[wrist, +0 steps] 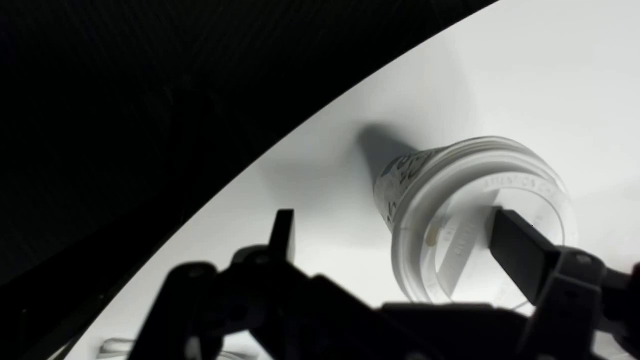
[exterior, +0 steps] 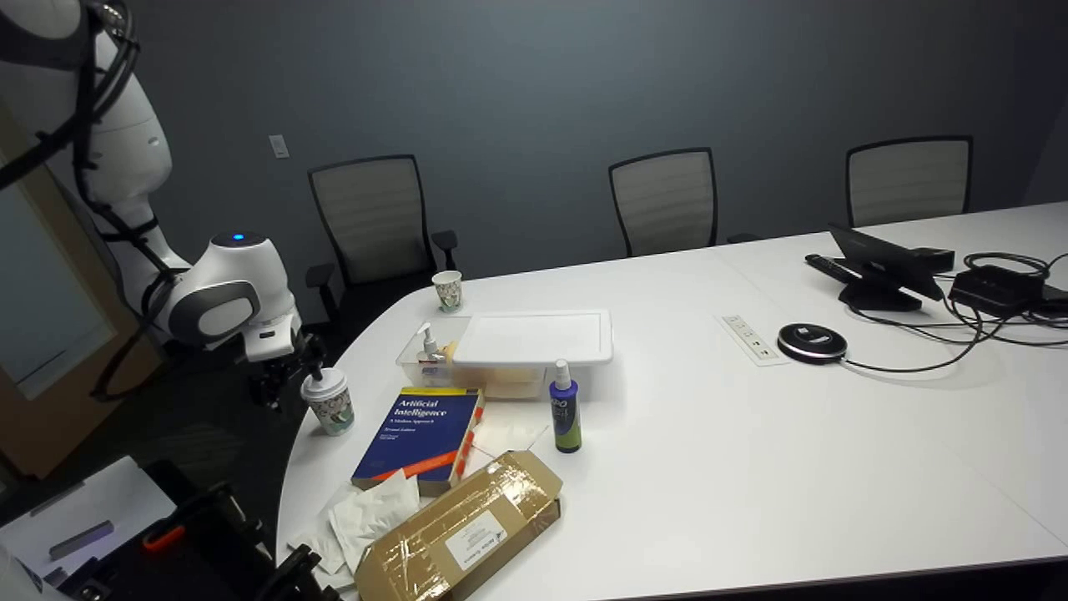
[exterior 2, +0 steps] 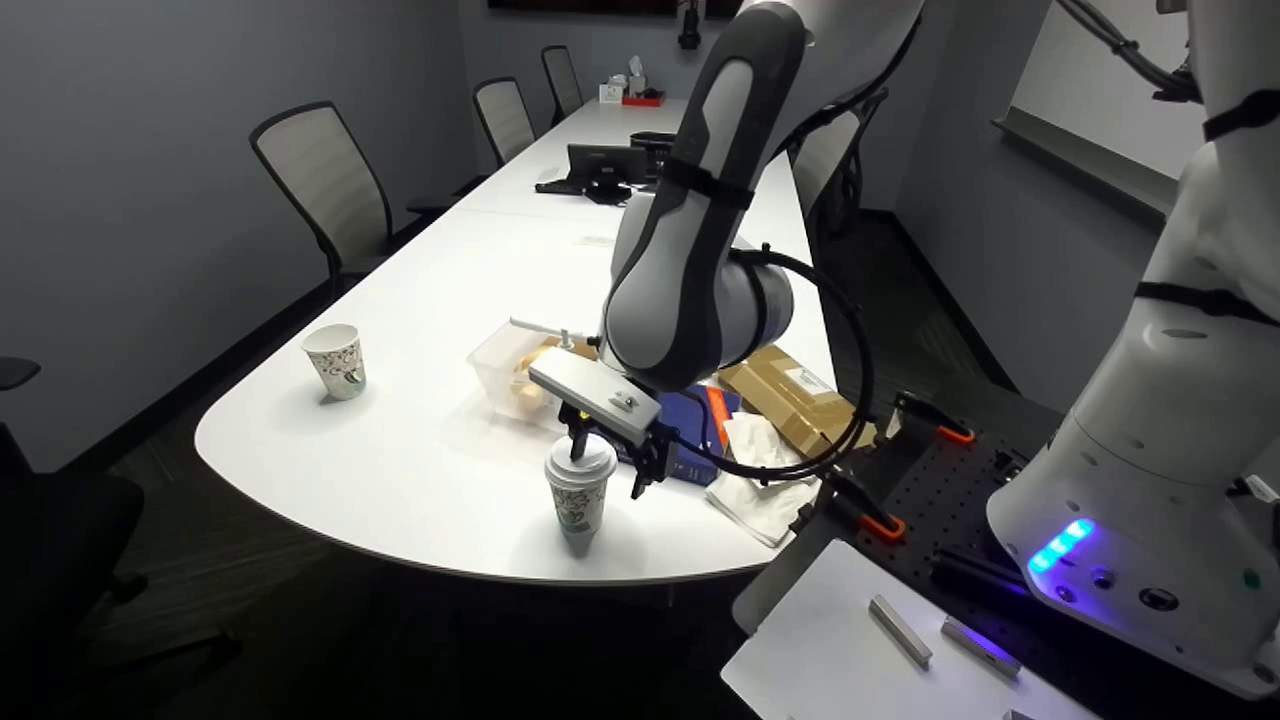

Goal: Remove the lid from the coffee cup.

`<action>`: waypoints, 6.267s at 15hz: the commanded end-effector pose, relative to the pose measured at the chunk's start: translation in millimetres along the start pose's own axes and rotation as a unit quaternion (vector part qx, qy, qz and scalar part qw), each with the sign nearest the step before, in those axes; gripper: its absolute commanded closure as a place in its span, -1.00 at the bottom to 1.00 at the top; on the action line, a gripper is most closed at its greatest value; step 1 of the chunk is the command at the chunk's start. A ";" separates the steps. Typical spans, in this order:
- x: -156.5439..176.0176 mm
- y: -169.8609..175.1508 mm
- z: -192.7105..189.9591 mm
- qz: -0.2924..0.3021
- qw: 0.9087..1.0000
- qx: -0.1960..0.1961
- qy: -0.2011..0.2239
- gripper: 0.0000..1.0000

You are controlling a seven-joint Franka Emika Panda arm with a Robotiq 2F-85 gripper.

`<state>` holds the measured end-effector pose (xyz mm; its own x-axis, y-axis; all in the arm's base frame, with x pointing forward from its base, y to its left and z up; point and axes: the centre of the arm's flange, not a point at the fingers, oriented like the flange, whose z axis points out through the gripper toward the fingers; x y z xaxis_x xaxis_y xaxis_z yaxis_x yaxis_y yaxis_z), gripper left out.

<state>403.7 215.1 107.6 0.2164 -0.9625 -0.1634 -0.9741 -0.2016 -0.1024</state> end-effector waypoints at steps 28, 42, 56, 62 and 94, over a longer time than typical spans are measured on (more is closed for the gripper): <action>-37.7 26.0 -18.3 0.093 0.994 0.046 0.039 -1.00; -34.5 28.2 -13.1 0.110 0.992 0.056 0.040 -1.00; -25.9 18.3 -6.2 0.113 0.992 0.047 0.036 -1.00; -30.7 23.6 -7.1 0.117 0.992 0.042 0.035 -1.00; -24.5 18.1 10.1 0.129 0.991 0.035 0.023 0.72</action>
<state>380.8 232.6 101.9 -0.0430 -0.9889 -0.1425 -0.9897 0.0617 -0.1291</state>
